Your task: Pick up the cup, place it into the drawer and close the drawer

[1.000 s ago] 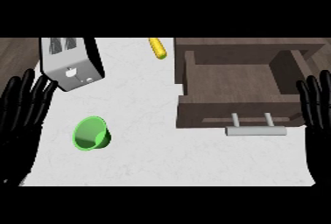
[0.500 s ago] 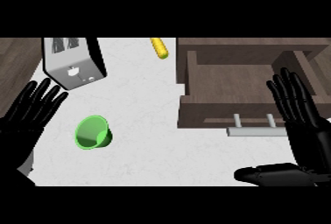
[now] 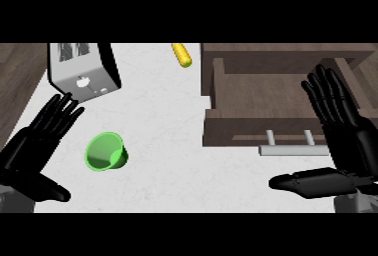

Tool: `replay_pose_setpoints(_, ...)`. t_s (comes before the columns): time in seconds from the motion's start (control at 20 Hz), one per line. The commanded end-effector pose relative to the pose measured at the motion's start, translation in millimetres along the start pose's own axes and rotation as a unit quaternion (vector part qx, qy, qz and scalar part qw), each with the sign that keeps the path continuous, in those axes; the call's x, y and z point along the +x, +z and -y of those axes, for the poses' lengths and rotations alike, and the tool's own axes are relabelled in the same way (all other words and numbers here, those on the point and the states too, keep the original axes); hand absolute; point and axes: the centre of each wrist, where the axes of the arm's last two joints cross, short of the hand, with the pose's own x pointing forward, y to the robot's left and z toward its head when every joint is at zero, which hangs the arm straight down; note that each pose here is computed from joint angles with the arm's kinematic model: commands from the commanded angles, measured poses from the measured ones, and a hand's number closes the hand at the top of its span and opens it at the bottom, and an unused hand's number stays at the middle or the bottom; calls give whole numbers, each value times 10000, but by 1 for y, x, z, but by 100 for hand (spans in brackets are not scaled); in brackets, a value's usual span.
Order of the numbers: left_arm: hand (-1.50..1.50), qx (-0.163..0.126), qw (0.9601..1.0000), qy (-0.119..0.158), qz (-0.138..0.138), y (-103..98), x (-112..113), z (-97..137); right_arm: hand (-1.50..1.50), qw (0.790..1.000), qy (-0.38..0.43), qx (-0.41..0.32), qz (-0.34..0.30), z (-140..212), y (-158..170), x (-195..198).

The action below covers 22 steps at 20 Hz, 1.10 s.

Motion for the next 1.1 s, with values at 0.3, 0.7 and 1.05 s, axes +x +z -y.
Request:
replay_pose_setpoints(0.3, -150, 253, 9980, -277, -513, 10, -72, -20, -150, 9999, 58, -1, 106, 15, -5, 6)
replay_pose_setpoints(0.7, -150, 493, 9945, -474, -794, 12, -104, -54, -150, 9999, 32, 33, 105, 9, -20, 5)
replay_pose_setpoints(1.05, -150, 525, 9941, -557, -767, 25, -133, -51, -150, 9997, 50, -20, 229, 26, -31, 22)
